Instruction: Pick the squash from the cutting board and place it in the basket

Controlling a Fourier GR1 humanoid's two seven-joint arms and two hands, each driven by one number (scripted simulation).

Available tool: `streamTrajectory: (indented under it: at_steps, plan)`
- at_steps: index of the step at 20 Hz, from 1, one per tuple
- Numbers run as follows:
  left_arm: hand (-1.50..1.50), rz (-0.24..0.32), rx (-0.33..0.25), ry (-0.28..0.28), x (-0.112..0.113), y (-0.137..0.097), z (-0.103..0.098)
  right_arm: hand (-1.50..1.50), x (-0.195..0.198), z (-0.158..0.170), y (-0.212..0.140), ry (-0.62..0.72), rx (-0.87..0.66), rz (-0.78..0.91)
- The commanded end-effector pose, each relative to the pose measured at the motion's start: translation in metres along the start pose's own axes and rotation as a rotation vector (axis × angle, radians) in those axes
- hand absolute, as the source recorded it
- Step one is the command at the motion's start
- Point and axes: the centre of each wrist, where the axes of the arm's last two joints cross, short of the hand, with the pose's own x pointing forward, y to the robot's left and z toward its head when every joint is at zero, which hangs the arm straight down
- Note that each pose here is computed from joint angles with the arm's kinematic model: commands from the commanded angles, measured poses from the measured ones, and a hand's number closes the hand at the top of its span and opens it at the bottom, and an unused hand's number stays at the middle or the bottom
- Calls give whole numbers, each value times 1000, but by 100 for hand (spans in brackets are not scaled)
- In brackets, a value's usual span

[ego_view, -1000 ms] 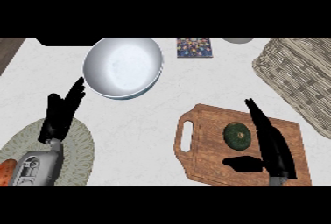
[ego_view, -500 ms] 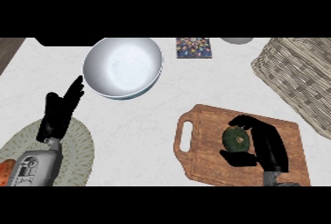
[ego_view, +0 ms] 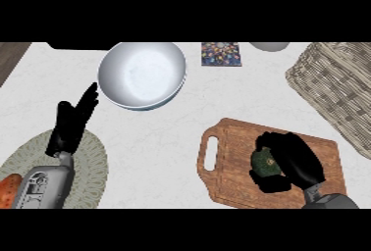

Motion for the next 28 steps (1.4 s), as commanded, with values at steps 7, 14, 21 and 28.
streamTrajectory:
  at_steps: [7,14,21,28]
  plan:
    - [0,6,7,6,-4,12,30,150,-4,3,-36,-233,64,202]
    - [0,1,39,32,-19,8,10,150,23,34,-87,-291,-14,-241]
    - [0,-3,32,33,-13,16,10,150,30,69,-151,-329,-212,-517]
    - [0,19,25,13,-12,15,0,150,24,89,-227,-264,-317,-570]
